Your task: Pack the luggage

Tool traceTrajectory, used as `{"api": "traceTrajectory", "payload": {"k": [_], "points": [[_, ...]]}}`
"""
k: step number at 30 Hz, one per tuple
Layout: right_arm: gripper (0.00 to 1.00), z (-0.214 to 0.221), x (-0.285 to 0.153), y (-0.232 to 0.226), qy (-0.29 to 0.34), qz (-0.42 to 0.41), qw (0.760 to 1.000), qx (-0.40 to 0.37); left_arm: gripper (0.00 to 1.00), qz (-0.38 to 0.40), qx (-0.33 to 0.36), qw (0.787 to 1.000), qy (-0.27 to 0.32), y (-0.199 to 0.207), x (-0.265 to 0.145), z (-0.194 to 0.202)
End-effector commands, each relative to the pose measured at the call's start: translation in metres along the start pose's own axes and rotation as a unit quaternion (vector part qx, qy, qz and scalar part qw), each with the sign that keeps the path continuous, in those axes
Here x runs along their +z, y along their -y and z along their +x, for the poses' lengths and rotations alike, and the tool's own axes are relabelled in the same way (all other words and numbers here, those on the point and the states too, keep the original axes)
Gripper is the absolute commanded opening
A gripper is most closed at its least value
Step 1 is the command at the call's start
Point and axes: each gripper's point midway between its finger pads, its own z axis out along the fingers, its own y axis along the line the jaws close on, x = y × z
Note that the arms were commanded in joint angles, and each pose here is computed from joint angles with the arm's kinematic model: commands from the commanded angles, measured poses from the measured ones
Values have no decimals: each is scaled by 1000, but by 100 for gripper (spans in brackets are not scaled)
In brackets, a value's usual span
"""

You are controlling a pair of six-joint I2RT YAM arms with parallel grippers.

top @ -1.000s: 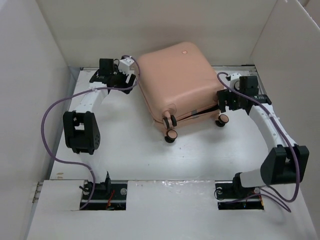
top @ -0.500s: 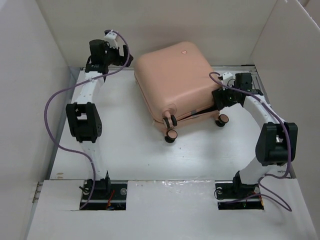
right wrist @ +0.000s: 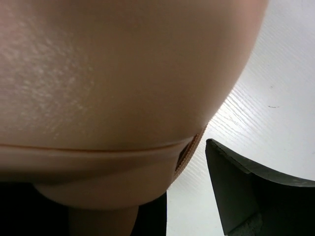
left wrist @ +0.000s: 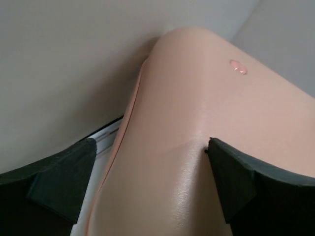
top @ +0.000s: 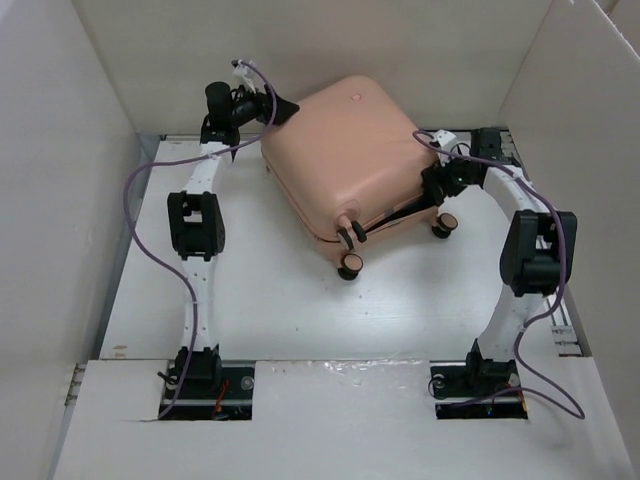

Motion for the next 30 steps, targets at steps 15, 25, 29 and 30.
{"api": "traceTrajectory", "payload": {"k": [15,25,29,30], "points": [[94,-148,53,-120,162,-147,956,-194,62,9,7,967,-255,73,-145,171],[95,-199,37,-138,219,-148,935,-236,66,51,118,931,-341,127,-208,204],[99,-200,25,-131,206,-121,947,-215,74,132,283,885,-345,172,-199,156],[99,-200,18,-121,212,-107,950,-201,77,183,376,844,-335,181,-198,145]]}}
